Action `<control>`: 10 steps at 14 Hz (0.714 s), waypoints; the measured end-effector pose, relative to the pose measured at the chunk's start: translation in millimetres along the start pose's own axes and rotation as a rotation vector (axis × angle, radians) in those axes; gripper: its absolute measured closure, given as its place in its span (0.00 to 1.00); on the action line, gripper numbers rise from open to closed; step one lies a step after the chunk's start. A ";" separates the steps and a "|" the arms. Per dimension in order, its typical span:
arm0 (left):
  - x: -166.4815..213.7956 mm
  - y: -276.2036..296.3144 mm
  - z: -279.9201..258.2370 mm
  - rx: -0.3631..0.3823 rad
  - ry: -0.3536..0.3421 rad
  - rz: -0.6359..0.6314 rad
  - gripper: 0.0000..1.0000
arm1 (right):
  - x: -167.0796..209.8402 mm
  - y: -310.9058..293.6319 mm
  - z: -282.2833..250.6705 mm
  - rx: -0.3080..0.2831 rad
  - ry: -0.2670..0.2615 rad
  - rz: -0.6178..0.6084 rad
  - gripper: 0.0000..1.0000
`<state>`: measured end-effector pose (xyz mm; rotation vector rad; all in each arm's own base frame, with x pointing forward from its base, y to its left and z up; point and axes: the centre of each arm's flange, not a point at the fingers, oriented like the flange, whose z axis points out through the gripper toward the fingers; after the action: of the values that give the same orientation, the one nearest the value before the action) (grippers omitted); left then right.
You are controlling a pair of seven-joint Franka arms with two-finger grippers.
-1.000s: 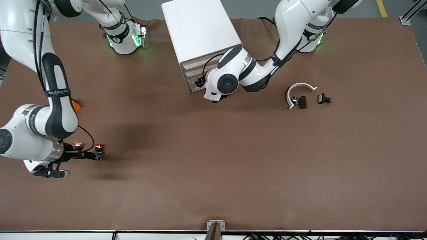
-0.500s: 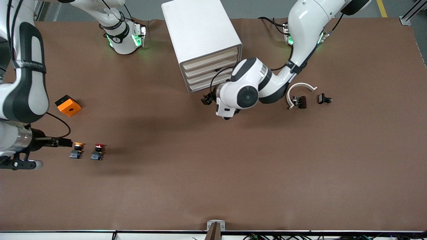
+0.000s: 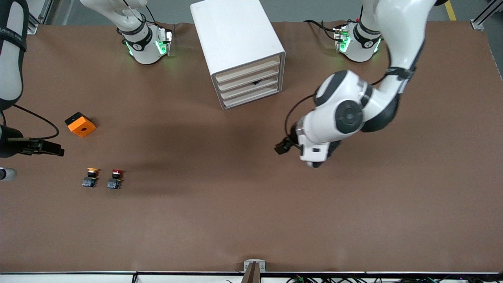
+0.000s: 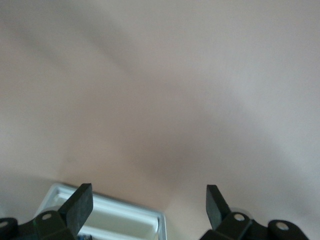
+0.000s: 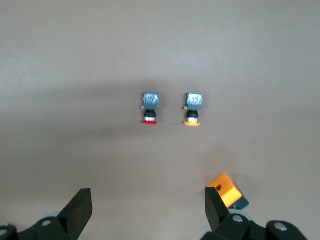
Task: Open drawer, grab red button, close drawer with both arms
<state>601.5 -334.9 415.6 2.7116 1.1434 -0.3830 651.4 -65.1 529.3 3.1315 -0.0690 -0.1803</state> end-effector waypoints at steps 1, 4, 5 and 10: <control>17.0 -10.7 -24.1 -0.007 0.034 -0.003 0.00 | -2.6 -0.1 -2.8 0.001 -0.004 0.000 0.00; 44.0 -36.0 -59.7 0.035 0.099 0.032 0.00 | -4.2 -1.7 -5.8 0.002 -0.001 -0.003 0.00; 51.5 -42.1 -63.8 0.050 0.106 0.032 0.00 | -4.1 -3.6 -5.7 0.003 -0.001 -0.006 0.00; 87.5 -72.3 -77.5 0.133 0.100 0.161 0.00 | -4.1 -5.5 -5.8 0.003 -0.001 -0.010 0.00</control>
<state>621.1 -205.9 458.7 2.9435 0.9451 -0.3127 648.3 -59.4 535.5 3.1355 -0.0542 -0.1825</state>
